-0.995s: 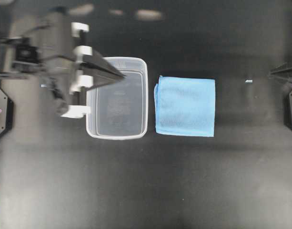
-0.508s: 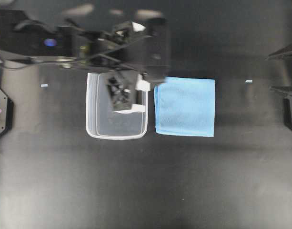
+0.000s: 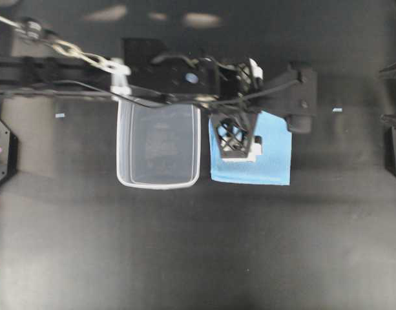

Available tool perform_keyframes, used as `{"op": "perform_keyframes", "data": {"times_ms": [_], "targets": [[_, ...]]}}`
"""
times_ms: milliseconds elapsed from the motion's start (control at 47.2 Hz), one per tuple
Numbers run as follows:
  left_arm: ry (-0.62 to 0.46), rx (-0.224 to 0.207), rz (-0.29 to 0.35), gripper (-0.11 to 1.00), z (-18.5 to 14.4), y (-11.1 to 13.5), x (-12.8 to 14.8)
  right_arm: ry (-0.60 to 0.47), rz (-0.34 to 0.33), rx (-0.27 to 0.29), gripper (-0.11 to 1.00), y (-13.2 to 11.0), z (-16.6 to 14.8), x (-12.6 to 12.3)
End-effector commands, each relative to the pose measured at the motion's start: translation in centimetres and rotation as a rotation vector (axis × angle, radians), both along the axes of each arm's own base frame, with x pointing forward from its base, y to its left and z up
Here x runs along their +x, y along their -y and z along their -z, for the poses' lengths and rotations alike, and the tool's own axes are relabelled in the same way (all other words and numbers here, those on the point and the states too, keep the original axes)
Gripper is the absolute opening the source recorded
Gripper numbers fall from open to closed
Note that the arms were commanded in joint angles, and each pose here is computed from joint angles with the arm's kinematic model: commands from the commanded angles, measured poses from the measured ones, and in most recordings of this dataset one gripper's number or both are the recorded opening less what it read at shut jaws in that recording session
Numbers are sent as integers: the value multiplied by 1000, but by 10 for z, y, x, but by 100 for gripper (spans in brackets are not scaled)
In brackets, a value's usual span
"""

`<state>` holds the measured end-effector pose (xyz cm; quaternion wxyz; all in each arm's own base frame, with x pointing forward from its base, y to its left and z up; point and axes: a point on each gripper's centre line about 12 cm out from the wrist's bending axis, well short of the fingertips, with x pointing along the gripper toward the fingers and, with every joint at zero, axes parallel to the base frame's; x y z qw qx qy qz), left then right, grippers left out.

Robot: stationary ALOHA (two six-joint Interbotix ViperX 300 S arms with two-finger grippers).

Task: Place the blue towel into the container with the left arm.
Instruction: 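Extend the left gripper over the blue towel and lower it, then close the left gripper on the towel's center and lift it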

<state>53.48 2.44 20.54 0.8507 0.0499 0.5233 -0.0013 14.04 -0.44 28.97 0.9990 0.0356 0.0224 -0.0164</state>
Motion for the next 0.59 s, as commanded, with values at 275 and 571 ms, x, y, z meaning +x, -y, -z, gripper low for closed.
{"op": "perform_keyframes", "data": {"times_ms": [275,571], "targets": [[-80,-2,-1,90,70,-1,20,23,1,2,77,0,-8,0],[-127,-3,10,89,96,5,20,26,1,4,77,0,-8,0]]}}
